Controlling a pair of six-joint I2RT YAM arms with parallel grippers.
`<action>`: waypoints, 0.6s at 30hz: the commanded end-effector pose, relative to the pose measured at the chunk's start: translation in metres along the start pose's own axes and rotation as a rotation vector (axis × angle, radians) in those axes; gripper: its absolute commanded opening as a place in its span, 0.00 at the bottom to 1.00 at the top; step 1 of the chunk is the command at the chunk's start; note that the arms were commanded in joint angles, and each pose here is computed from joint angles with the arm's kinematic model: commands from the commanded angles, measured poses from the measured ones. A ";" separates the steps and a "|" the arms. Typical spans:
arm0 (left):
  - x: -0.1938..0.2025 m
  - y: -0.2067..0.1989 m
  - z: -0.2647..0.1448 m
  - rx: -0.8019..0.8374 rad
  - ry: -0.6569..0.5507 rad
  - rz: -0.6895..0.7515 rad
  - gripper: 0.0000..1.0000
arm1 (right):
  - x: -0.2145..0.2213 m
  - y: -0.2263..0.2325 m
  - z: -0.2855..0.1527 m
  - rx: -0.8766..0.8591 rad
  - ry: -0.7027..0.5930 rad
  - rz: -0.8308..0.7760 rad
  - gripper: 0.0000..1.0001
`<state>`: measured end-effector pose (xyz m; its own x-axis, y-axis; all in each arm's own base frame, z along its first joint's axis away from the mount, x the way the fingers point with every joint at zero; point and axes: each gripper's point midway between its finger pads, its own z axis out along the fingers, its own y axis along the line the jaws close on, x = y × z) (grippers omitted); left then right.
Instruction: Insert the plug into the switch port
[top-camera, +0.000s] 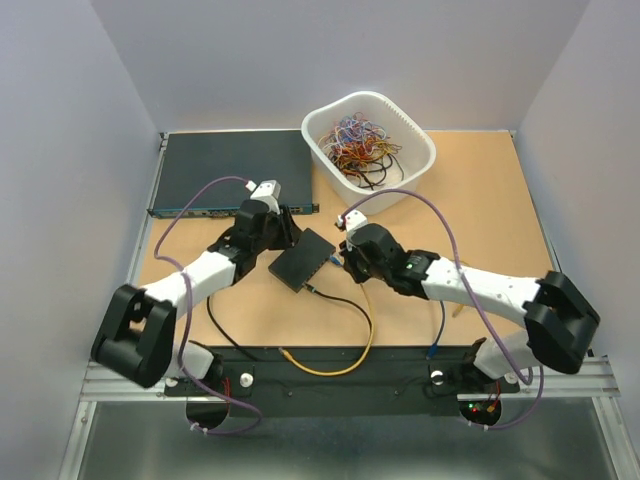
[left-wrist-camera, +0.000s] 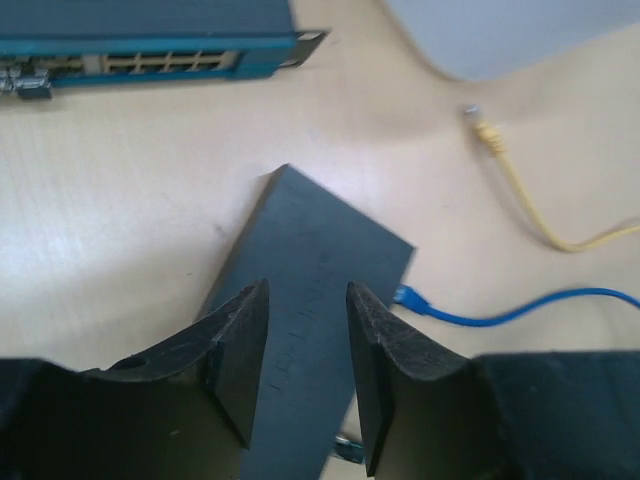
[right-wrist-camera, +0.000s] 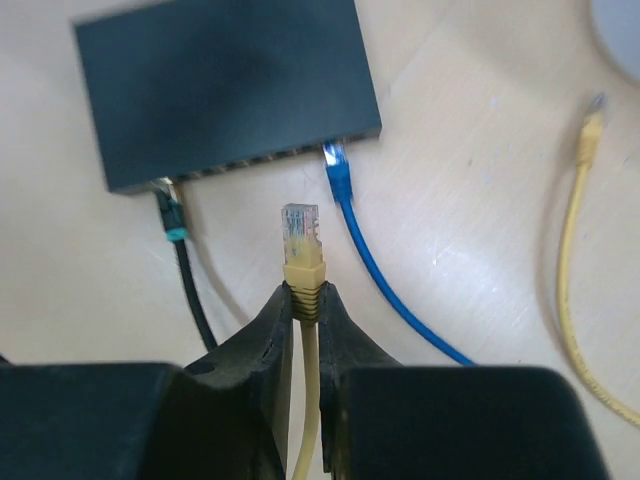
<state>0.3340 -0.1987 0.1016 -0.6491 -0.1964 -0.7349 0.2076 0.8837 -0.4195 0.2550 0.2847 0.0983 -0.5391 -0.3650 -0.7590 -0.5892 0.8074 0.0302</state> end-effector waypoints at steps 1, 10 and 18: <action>-0.041 -0.049 -0.035 0.236 -0.171 -0.005 0.48 | -0.048 0.005 -0.024 -0.035 -0.196 -0.001 0.00; -0.043 -0.094 -0.079 0.494 -0.247 -0.024 0.48 | -0.067 0.025 -0.061 -0.195 -0.342 -0.028 0.00; -0.024 -0.134 -0.098 0.659 -0.251 0.017 0.48 | -0.069 0.032 -0.063 -0.235 -0.360 -0.033 0.00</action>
<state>0.2666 -0.2538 0.1862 -0.5443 -0.3089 -0.7799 0.5453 0.5762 -0.6088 0.2358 0.2946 0.1668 -0.3672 -0.2319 -0.9008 -0.7092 0.6964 0.1097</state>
